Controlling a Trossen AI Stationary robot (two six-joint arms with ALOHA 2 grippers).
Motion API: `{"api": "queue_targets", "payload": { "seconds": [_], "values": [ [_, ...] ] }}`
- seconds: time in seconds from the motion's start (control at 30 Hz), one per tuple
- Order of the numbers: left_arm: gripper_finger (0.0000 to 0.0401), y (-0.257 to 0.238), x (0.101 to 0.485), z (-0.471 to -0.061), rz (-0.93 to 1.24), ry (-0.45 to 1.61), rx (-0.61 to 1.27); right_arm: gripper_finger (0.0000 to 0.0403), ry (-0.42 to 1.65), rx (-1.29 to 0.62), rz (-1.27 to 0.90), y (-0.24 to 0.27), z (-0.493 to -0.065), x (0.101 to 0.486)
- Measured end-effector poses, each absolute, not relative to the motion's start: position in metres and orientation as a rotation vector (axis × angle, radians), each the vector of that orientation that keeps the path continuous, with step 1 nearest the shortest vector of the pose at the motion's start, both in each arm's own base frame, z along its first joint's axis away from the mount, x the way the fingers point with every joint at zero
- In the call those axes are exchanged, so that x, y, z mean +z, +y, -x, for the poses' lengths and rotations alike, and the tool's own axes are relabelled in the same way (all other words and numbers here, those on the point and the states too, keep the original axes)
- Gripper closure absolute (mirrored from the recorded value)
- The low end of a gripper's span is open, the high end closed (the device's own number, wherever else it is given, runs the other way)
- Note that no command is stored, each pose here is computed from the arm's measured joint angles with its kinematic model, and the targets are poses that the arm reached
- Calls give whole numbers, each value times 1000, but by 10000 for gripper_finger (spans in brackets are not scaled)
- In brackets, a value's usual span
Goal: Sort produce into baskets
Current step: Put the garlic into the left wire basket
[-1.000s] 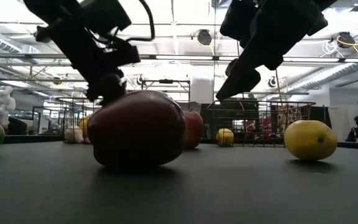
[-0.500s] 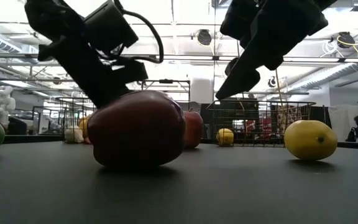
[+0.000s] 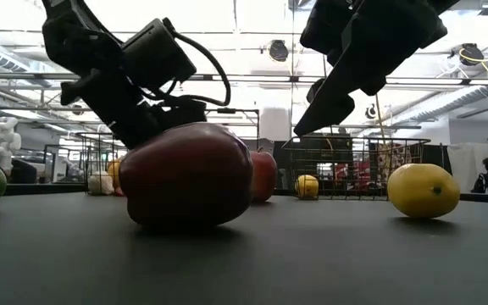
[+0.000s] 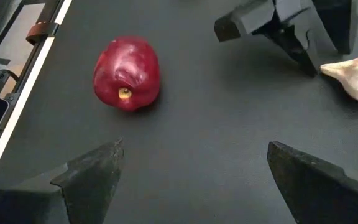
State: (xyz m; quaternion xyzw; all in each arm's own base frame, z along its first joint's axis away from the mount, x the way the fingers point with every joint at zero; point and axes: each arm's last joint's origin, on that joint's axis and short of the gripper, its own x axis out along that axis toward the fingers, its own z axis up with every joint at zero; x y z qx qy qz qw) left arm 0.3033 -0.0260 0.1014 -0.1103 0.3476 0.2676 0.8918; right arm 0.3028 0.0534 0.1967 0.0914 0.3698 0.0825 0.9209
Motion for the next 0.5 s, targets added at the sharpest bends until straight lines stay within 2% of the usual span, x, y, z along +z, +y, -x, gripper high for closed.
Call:
{"api": "queue_targets", "payload": {
  "seconds": [0.33, 0.5],
  "values": [
    [208, -26, 94, -312, 237, 660, 541, 19, 759, 171, -184, 53, -303, 197],
    [222, -22, 90, -314, 212, 657, 542, 19, 755, 172, -183, 54, -303, 197]
  ]
}}
